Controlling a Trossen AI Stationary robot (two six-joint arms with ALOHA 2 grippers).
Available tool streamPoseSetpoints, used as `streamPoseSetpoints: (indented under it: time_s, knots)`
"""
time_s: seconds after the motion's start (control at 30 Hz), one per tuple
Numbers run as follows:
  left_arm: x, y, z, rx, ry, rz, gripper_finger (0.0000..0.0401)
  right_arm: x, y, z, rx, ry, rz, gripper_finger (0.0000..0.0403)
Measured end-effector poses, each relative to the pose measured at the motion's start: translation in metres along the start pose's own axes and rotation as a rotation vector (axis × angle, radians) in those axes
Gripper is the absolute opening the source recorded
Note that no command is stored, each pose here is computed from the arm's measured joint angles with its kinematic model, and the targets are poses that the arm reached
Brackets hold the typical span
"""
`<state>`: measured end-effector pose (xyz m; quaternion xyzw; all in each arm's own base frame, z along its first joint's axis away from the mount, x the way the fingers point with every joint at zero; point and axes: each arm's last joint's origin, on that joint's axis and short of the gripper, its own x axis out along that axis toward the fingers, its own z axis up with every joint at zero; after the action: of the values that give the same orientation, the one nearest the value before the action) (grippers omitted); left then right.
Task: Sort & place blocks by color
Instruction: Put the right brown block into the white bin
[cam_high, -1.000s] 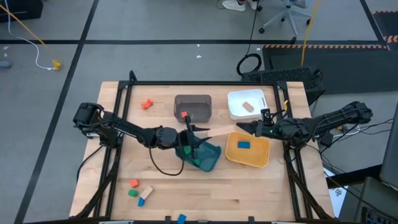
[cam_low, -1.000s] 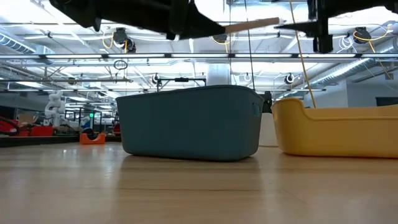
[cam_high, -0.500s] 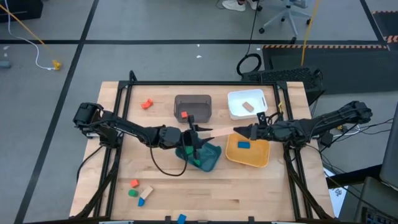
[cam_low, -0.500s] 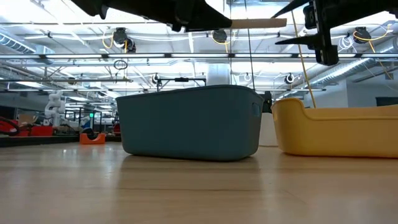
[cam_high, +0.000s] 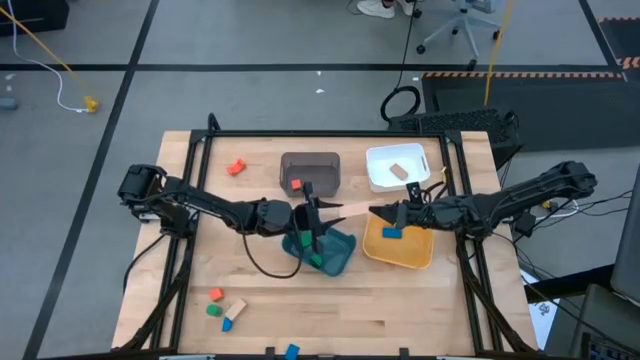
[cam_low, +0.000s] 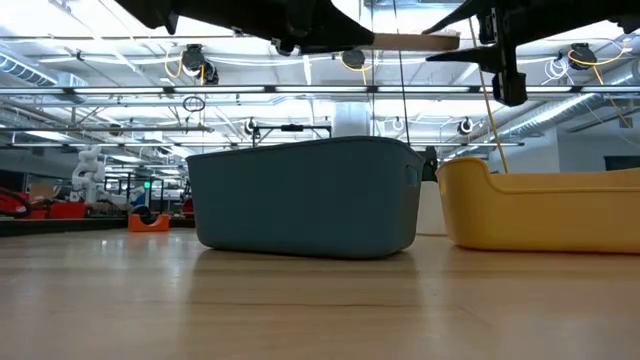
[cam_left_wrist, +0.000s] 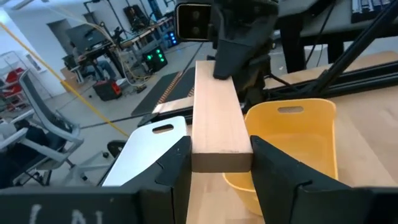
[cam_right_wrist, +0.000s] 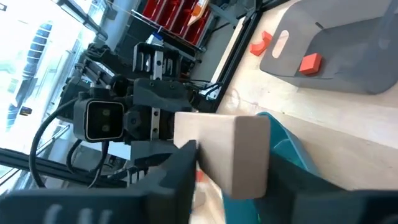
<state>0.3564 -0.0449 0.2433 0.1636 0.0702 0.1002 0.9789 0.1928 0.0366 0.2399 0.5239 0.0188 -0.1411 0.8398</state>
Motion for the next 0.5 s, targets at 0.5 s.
streamPoseSetpoints:
  time_s: [0.5]
  knots:
    - [0.0006, 0.0011, -0.0027, -0.052, 0.024, 0.007, 0.0155, 0.0026, 0.0055, 0.0009, -0.071, -0.026, 0.055, 0.0041]
